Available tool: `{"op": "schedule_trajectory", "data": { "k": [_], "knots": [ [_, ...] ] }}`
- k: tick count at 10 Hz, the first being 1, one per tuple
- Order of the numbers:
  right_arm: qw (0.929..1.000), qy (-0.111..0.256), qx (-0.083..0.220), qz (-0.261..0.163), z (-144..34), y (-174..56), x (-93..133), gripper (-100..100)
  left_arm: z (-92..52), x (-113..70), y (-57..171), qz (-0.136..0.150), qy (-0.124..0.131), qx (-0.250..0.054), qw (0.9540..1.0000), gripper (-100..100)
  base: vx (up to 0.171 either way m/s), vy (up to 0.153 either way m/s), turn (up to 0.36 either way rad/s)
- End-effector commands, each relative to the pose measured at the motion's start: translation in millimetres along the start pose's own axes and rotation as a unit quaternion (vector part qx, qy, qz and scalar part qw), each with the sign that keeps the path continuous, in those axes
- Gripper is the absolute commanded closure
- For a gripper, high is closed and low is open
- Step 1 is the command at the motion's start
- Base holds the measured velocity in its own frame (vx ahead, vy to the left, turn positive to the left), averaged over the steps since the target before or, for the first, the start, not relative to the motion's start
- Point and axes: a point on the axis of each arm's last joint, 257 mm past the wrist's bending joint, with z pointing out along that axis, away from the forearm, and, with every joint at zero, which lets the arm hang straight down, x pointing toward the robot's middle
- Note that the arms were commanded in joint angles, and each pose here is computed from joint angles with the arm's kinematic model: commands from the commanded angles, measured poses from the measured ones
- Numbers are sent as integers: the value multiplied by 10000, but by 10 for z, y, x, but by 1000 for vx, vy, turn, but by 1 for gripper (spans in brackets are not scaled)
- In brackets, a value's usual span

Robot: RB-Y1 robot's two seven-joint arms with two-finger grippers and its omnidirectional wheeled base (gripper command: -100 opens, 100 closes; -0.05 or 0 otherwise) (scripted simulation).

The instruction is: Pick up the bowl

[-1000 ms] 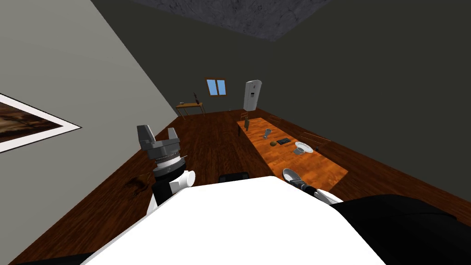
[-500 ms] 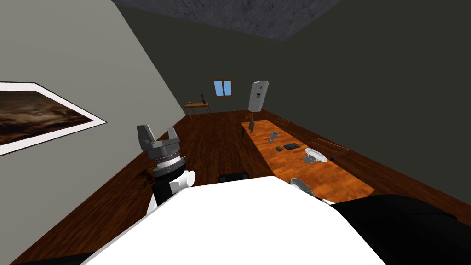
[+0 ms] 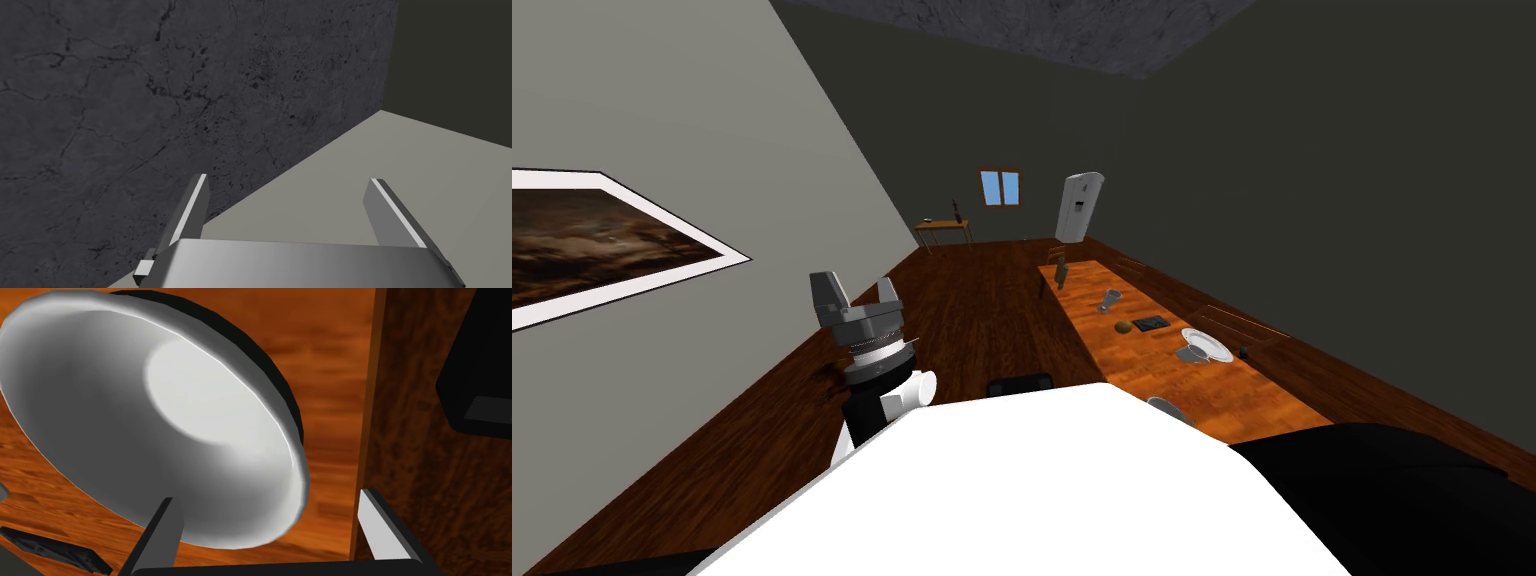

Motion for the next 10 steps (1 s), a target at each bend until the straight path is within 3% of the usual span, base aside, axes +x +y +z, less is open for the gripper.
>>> {"op": "schedule_trajectory", "data": {
  "k": [1,2,3,7,8,9,10],
  "knots": [
    [10000,17,20,32,78,135,-23,-100,0,0,0,0,0,0,10000,0,-31,-119,55],
    [10000,9,14,39,55,76,-18,-100,0,0,0,0,0,0,10000,0,-11,-53,19],
    [10000,12,19,26,60,82,-18,100,0,0,0,0,0,-1,10000,0,-2,-10,0],
    [10000,11,22,41,59,78,-17,100,0,0,0,0,-1,0,10000,0,0,-2,-1],
    [10000,12,22,42,59,79,-17,0,0,0,0,0,-1,0,10000,0,0,0,0],
    [10000,4,8,-16,-23,-55,17,100,0,0,0,0,-1,0,10000,0,8,76,-57],
    [10000,4,8,-16,-23,-55,17,100,0,0,0,-1,-1,0,10000,0,15,102,-69]
  ]
}}
